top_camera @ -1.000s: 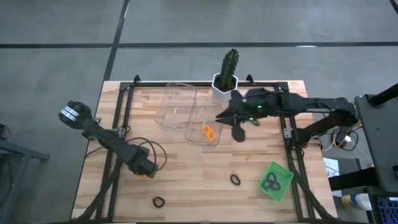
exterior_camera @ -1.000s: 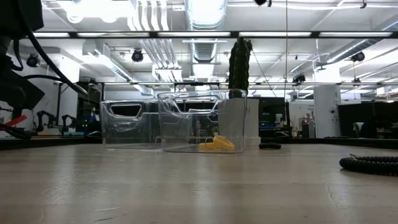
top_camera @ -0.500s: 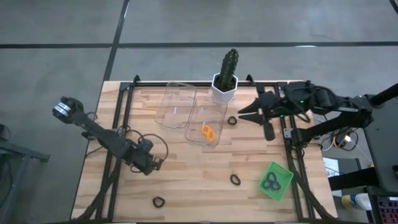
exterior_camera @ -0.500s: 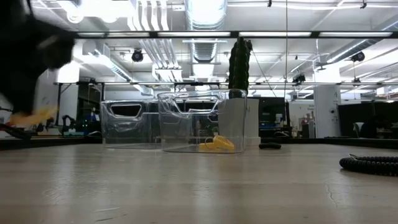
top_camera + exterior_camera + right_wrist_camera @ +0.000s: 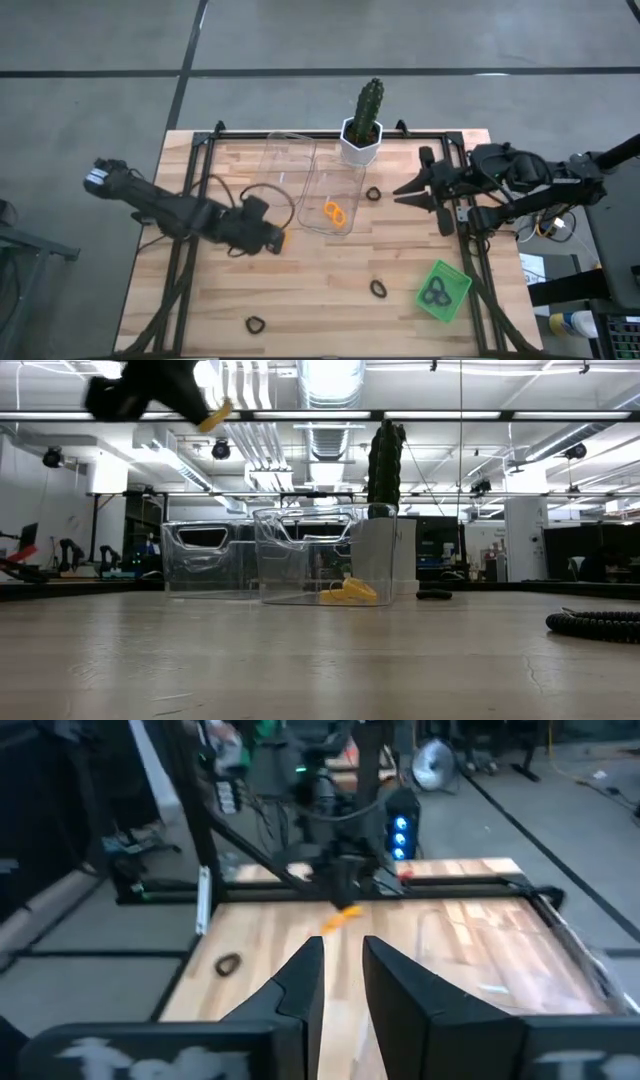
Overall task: Sort items
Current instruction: Put the yellow keychain into the right transparent bin
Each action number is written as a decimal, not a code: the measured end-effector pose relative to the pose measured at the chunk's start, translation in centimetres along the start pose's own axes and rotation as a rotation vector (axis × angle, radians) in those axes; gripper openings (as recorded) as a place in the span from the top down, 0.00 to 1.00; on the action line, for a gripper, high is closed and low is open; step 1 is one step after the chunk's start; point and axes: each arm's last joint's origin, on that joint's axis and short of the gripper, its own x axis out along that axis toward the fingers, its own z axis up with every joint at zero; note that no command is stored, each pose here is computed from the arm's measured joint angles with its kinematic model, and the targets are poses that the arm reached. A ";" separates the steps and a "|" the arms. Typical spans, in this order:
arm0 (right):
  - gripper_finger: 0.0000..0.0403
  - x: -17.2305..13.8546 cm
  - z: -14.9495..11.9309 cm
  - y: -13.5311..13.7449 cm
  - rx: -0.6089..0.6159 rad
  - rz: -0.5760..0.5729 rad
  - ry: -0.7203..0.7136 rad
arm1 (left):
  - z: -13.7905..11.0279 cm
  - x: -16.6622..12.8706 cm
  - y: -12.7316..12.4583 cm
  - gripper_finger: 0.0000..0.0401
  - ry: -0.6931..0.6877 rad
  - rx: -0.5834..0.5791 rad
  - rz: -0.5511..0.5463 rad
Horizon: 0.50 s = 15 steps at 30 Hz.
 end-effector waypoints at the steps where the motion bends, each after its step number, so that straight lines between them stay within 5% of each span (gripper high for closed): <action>1: 0.84 0.3 -0.5 0.0 0.007 0.012 -0.017 | 0.7 0.1 -0.4 1.00 -0.014 0.019 0.000; 15: 0.81 3.1 -5.9 -0.6 0.100 0.063 -0.135 | 10.4 2.8 -2.7 1.00 -0.113 0.238 0.043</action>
